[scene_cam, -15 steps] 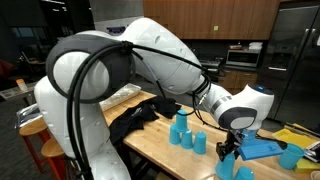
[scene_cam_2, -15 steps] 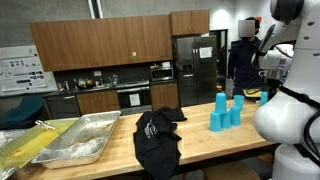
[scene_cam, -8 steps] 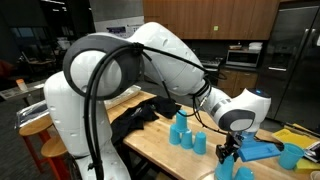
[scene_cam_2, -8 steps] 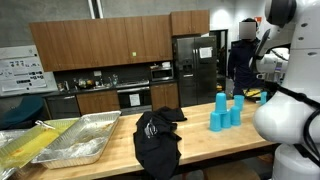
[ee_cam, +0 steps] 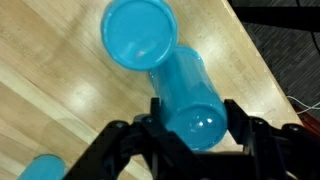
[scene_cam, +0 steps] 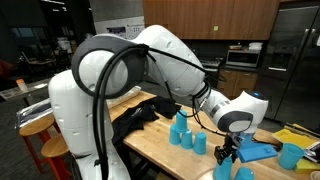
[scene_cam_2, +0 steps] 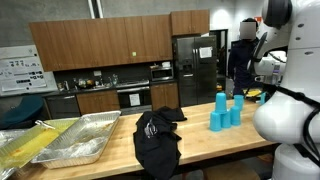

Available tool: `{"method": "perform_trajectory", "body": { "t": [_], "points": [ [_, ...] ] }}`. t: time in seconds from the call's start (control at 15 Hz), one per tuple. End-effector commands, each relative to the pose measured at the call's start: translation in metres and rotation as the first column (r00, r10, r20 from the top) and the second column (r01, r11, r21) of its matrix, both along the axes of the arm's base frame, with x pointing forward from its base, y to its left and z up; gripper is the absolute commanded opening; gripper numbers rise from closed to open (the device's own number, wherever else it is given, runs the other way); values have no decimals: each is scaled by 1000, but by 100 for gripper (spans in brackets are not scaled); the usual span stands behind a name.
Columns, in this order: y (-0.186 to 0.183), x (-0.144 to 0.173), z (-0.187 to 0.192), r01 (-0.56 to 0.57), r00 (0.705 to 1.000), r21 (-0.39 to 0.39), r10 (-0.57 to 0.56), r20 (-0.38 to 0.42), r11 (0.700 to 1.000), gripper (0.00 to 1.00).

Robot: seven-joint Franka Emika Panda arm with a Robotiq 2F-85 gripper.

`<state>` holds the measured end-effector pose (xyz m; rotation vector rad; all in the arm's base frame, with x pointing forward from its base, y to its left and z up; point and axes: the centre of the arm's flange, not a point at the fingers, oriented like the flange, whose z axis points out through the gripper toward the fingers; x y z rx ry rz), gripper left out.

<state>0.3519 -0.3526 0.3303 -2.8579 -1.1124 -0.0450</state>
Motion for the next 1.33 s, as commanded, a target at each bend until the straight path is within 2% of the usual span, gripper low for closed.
{"method": "perform_trajectory", "body": {
  "t": [0.0,0.07,0.27,0.33,0.8,0.87,0.93,1.0,1.27],
  "points": [
    [0,0,-1,-1,1000,1,1,-1,1000,89],
    [1,1,-2,-2,1000,2,2,-4,1000,67],
    [2,1,-3,-5,1000,4,5,-7,1000,86],
    [3,1,-3,-5,1000,4,5,-7,1000,89],
    [2,1,-4,-4,1000,4,4,-8,1000,89],
    [2,1,-4,-4,1000,4,4,-8,1000,97],
    [7,2,-1,-5,999,0,5,44,1000,98],
    [11,3,4,-13,998,-19,14,66,1000,100],
    [32,14,38,-73,984,-177,100,149,981,100]
  ]
}}
